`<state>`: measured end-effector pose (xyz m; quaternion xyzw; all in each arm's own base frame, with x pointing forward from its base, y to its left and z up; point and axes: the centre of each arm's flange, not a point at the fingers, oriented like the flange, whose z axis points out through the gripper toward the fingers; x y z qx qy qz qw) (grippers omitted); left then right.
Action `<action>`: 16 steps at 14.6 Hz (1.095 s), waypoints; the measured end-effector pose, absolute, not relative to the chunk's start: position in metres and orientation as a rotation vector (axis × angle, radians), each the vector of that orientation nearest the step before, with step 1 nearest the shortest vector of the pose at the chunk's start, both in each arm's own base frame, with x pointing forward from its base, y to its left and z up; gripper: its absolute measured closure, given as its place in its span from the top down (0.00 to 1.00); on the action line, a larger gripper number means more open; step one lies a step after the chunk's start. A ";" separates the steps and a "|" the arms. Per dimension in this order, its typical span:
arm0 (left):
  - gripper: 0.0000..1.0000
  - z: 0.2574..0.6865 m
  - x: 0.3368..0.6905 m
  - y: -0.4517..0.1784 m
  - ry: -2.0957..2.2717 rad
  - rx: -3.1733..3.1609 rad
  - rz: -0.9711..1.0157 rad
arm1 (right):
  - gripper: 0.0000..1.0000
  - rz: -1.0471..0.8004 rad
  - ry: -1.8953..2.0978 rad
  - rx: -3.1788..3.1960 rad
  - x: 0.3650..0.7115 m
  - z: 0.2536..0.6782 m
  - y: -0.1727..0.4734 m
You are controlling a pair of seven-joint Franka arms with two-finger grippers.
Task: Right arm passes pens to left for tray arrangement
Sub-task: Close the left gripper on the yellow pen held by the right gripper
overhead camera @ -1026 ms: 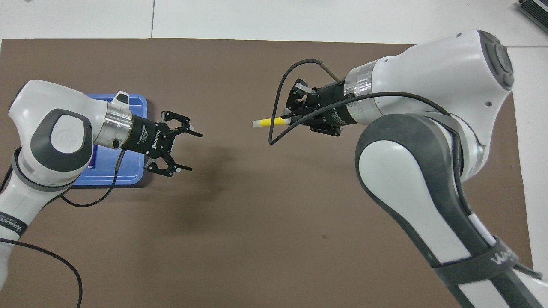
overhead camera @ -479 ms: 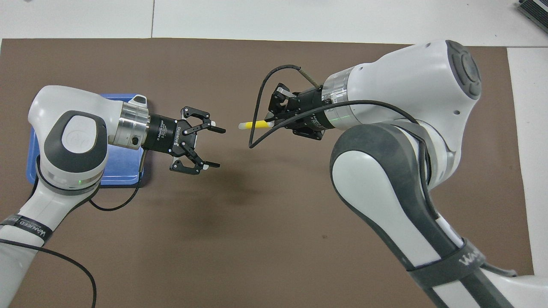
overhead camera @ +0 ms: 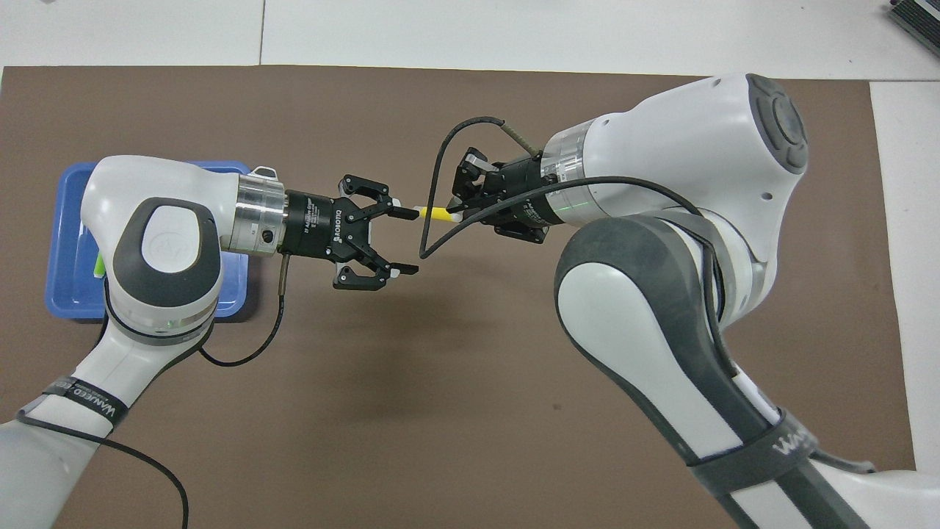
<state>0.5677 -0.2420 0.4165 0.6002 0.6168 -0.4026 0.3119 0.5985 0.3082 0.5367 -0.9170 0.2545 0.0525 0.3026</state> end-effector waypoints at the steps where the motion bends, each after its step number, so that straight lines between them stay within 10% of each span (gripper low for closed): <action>1: 0.80 0.418 0.567 -0.248 1.637 1.565 -1.062 | 0.19 0.140 0.672 -2.432 0.598 0.537 0.310; 16: 0.77 0.451 0.574 -0.219 1.439 1.710 -0.869 | 0.19 0.144 0.659 -2.436 0.595 0.537 0.316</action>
